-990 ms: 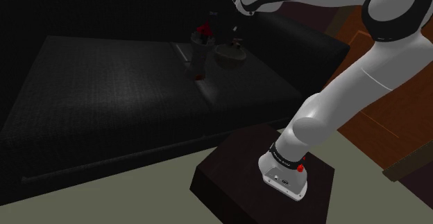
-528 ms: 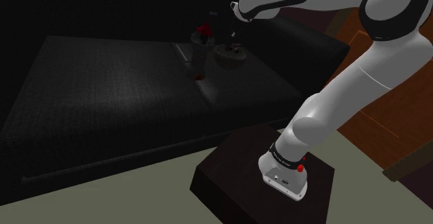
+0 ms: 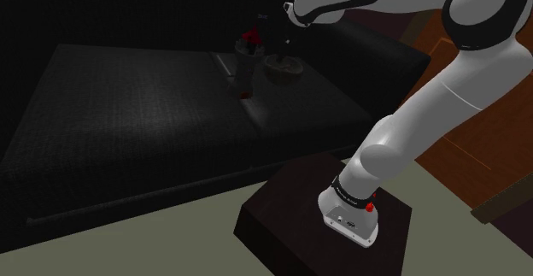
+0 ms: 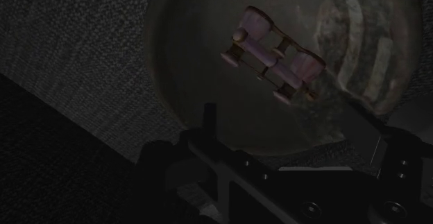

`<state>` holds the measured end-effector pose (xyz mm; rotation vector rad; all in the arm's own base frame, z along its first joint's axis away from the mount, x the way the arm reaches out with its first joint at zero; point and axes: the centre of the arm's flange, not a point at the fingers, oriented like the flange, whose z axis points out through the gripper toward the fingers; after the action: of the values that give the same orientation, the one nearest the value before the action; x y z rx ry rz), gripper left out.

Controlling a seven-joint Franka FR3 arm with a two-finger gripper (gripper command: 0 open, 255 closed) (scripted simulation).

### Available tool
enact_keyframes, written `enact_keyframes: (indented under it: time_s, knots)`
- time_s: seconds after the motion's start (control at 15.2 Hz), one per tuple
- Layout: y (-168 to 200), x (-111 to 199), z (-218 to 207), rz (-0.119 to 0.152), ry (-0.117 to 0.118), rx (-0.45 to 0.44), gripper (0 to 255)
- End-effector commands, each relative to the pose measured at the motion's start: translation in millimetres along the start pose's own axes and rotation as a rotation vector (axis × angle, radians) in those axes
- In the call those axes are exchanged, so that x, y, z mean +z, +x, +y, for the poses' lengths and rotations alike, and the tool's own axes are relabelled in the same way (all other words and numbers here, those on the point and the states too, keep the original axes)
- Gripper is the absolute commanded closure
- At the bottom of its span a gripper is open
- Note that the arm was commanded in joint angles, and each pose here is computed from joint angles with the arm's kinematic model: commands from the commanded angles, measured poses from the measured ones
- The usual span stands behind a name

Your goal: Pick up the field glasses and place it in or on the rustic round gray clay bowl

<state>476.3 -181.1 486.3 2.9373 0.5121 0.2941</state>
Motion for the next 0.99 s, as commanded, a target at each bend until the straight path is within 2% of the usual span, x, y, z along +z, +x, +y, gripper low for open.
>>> enact_keyframes:
  time_s: [0.0,0.13,0.4,0.92]
  knots:
    - [0,0,0,0.000,0.000,0.000,0]
    - [0,0,0,0.000,0.000,0.000,0]
    - [0,-50,0,0.000,0.000,0.000,0]
    - [0,-50,0,0.000,0.000,0.000,0]
